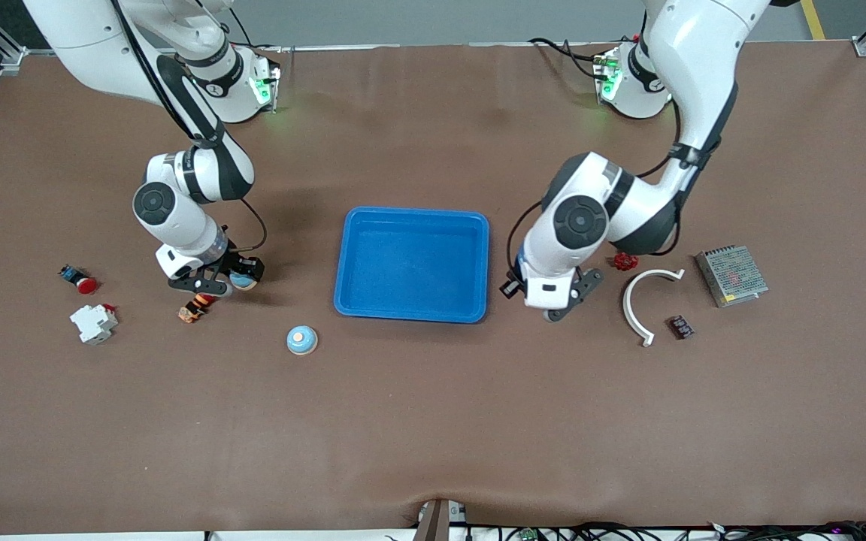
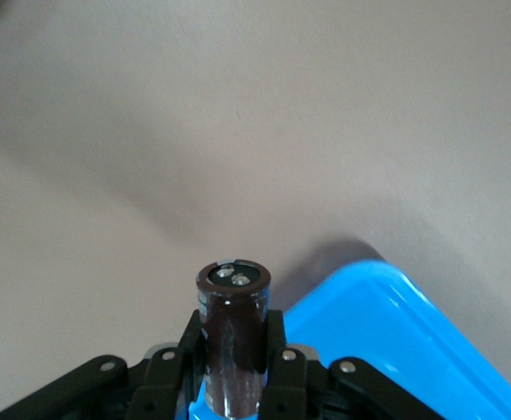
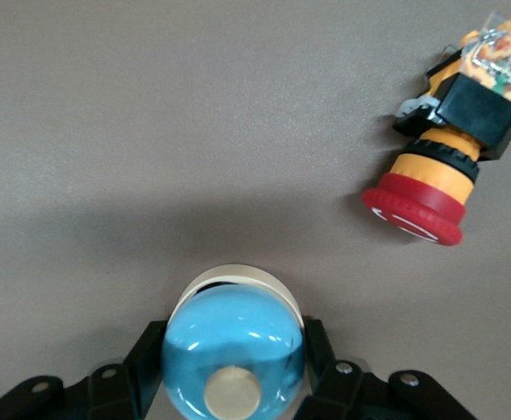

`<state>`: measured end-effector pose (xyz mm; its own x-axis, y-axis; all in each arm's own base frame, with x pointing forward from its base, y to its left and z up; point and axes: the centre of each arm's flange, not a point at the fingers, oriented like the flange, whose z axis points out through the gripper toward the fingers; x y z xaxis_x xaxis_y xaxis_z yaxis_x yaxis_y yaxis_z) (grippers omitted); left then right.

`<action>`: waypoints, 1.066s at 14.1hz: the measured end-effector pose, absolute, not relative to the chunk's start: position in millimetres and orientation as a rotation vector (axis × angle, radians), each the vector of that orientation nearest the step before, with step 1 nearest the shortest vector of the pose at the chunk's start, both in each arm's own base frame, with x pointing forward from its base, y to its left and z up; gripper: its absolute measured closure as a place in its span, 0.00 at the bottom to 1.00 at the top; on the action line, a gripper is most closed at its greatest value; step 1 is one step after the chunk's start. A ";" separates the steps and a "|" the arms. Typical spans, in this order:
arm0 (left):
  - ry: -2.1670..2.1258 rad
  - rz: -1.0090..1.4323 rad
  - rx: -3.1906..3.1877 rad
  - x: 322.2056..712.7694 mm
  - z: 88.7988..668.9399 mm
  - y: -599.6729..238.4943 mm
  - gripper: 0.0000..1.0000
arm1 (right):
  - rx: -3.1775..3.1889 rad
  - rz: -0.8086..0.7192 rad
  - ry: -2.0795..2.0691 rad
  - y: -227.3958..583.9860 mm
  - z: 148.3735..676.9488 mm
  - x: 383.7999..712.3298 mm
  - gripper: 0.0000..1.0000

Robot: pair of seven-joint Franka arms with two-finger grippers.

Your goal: Place electrolytic capacitor and blue bell in tray

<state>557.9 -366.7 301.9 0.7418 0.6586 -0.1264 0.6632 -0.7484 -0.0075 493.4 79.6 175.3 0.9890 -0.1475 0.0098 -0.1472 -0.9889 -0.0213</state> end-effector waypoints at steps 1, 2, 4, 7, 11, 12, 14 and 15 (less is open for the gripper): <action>1.105 -0.183 2.891 553.4 304.6 -376.4 0.70 | -3.113 -0.018 0.230 79.6 175.3 493.4 0.32; 1.108 -0.180 2.888 548.2 307.1 -386.6 0.70 | -3.113 -0.018 0.230 79.8 175.4 493.5 0.32; 1.118 -0.175 2.880 534.5 311.2 -410.3 0.70 | -3.113 -0.009 0.236 80.8 177.0 494.9 0.32; 1.120 -0.181 2.878 517.9 308.8 -440.7 0.70 | -3.128 0.127 0.285 97.0 201.0 506.0 0.32; 1.167 -0.253 2.911 494.2 265.4 -466.2 0.70 | -3.139 0.197 0.389 158.2 273.7 528.8 0.32; 1.206 -0.270 2.910 492.9 254.5 -465.8 0.70 | -3.132 0.175 0.423 174.4 283.1 530.4 0.32; 1.271 -0.302 2.913 491.7 233.3 -462.4 0.70 | -3.092 0.151 0.510 208.2 293.7 529.3 0.32; 1.291 -0.318 2.918 489.2 223.2 -462.2 0.70 | -3.062 0.149 0.548 225.3 298.0 528.7 0.32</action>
